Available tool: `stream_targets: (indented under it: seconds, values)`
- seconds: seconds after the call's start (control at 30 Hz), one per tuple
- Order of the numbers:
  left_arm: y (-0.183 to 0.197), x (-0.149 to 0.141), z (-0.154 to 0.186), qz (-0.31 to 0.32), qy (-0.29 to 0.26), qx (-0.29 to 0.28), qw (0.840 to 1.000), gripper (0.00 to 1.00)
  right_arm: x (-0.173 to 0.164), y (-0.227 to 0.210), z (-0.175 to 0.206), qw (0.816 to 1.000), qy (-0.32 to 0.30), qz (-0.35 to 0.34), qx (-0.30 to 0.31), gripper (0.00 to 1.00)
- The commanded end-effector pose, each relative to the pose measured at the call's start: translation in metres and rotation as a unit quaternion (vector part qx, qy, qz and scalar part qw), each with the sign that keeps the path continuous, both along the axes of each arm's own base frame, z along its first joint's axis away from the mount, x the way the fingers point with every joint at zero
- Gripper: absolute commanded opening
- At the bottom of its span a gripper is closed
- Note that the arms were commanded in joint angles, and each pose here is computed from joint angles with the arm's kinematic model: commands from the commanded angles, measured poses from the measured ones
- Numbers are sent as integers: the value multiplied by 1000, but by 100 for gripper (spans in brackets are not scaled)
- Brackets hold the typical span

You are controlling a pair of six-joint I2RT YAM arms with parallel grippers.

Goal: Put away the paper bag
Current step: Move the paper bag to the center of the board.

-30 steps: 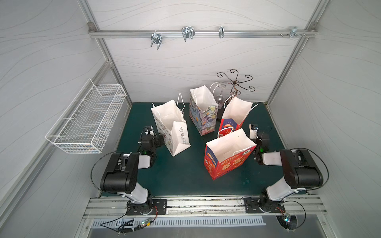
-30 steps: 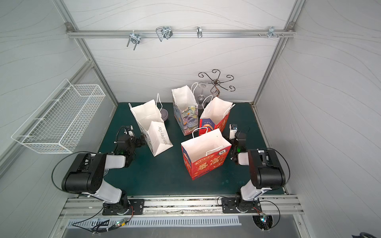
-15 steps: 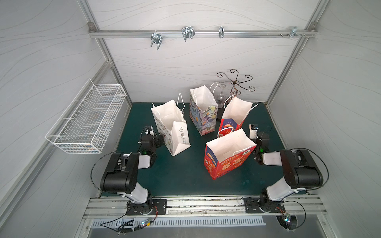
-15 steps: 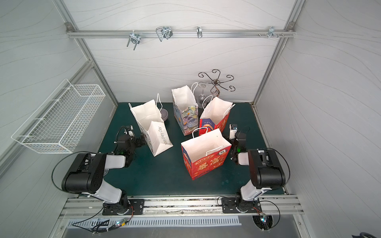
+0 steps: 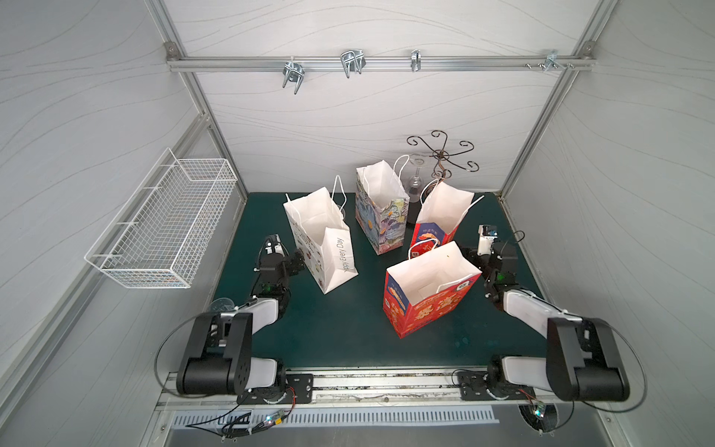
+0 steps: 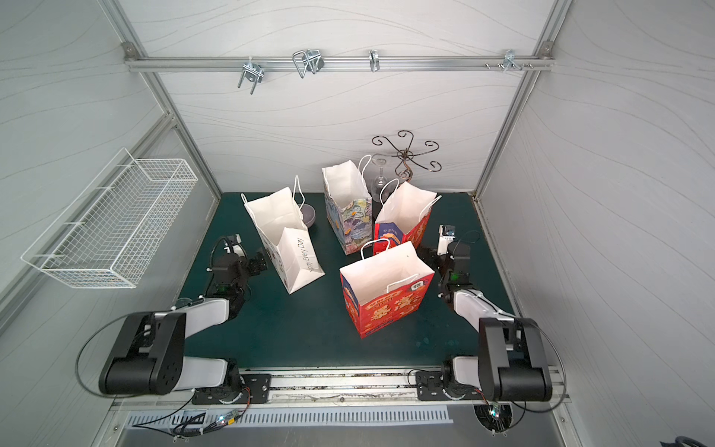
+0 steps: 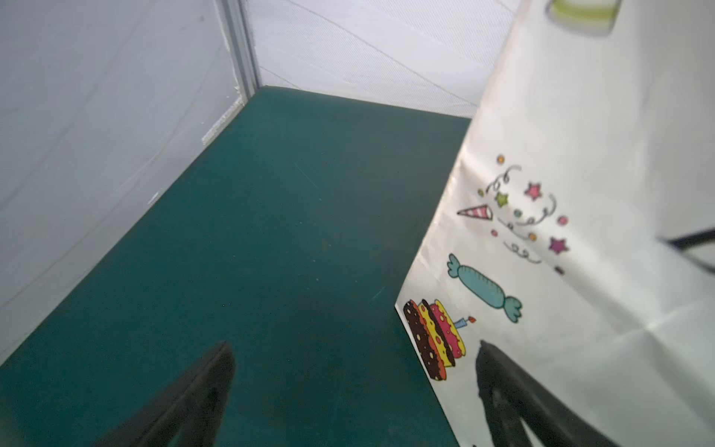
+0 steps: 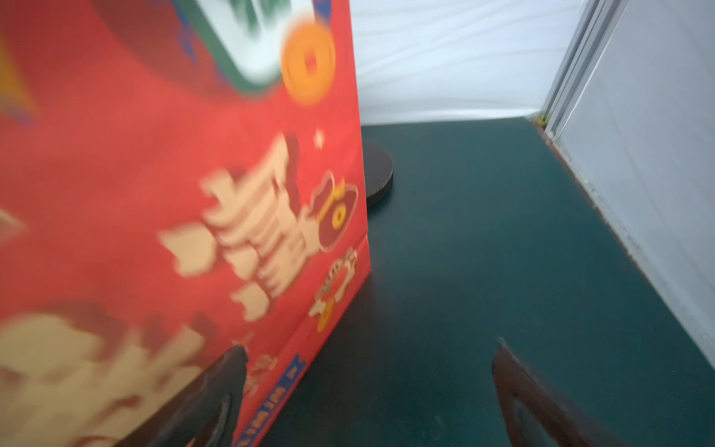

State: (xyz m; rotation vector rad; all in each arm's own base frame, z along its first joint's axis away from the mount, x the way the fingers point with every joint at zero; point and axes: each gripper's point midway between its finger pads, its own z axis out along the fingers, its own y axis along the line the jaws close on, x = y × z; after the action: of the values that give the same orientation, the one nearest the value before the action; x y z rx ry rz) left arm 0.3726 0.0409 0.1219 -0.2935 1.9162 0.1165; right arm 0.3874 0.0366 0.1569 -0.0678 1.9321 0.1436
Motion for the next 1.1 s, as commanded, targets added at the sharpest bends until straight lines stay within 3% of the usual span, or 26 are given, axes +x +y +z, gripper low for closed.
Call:
stream_targets:
  seconds: [0.0,0.17,0.33,0.47,0.67,0.73,0.83,0.97,1.07]
  values:
    - [13,-13,13,48,12,-21,999,99,-14,-7,-6,996,77,-32,34,99]
    - [27,-41,29,98,15,-24,995,99,-25,-20,5,979,159,-95,82,99]
    - [43,-75,49,168,10,-49,985,97,-39,-36,18,950,211,-132,187,99]
    - [28,-90,68,122,2,-68,990,96,-49,-37,36,940,212,-120,239,99]
    - [13,-117,108,78,-44,-86,992,92,-65,-30,58,942,204,-105,245,99]
    - [0,-122,121,33,-51,-83,995,92,-68,-29,66,944,200,-102,241,99]
    - [-37,-126,149,-81,-81,-94,989,90,-71,-28,83,949,190,-91,233,99]
    - [-95,-131,187,-247,-128,-127,952,89,-74,-13,107,956,175,-50,232,99]
    - [-124,-132,206,-323,-139,-143,925,87,-77,-1,120,959,174,-28,220,99]
